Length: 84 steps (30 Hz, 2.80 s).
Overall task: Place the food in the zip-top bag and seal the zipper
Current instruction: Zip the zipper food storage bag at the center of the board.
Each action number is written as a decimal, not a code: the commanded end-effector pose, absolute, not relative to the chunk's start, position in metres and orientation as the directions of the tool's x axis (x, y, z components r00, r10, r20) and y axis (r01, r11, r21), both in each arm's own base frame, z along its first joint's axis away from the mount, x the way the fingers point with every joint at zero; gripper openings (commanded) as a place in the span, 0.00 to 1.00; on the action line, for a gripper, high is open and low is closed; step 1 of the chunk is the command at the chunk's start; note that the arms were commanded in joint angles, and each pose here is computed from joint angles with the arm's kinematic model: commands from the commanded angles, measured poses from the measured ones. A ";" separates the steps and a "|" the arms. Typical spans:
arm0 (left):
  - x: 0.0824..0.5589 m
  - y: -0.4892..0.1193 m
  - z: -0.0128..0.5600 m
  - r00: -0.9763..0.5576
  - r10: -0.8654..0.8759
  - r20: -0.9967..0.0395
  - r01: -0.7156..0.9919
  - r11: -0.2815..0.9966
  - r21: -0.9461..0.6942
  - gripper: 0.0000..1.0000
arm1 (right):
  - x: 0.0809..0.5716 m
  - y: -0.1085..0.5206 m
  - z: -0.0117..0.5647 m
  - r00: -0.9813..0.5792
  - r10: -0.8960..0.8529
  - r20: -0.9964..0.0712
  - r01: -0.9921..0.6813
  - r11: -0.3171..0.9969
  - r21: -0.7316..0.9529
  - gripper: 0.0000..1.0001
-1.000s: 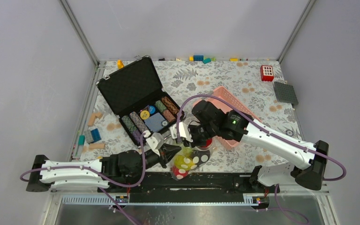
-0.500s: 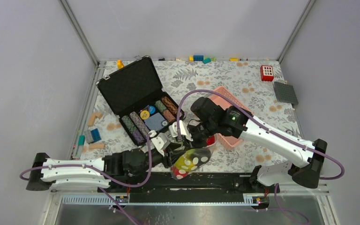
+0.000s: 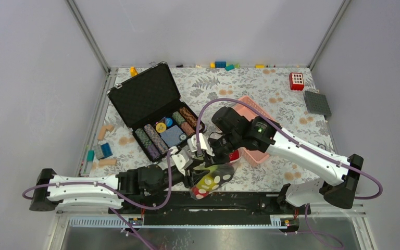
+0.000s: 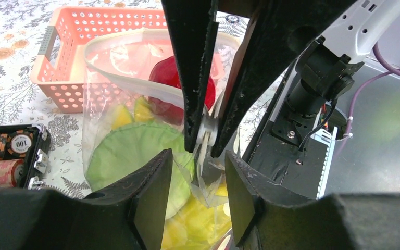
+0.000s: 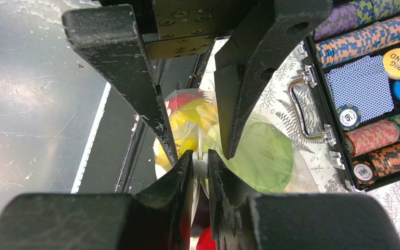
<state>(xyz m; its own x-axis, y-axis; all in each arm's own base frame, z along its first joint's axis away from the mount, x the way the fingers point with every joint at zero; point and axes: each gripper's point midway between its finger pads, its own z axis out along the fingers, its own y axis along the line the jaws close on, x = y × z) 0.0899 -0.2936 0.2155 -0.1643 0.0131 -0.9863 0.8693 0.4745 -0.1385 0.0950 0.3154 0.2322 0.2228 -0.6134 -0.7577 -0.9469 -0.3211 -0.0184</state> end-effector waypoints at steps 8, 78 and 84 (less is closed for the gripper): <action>0.091 -0.307 0.260 -0.095 -0.134 -0.986 0.887 0.438 -0.145 0.00 | 0.094 0.318 0.255 0.242 -0.568 -0.787 -0.944 -0.326 -0.054 0.05; 0.106 -0.260 0.229 -0.198 -0.166 -0.966 0.788 0.560 -0.257 0.00 | 0.146 0.259 0.228 0.058 -0.729 -0.682 -0.998 -0.060 -0.021 0.00; 0.104 -0.273 0.244 -0.203 -0.163 -0.965 0.796 0.546 -0.260 0.92 | 0.124 0.282 0.248 0.092 -0.630 -0.771 -0.981 -0.188 0.037 0.00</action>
<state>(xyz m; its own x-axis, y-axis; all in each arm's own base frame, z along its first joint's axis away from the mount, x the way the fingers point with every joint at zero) 0.1053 -0.2643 0.2177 -0.2028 -0.1207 -0.9717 0.7922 0.5630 -0.2353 0.1363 0.2743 0.2186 0.0534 -0.7075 -0.7047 -0.9931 -0.1112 0.0364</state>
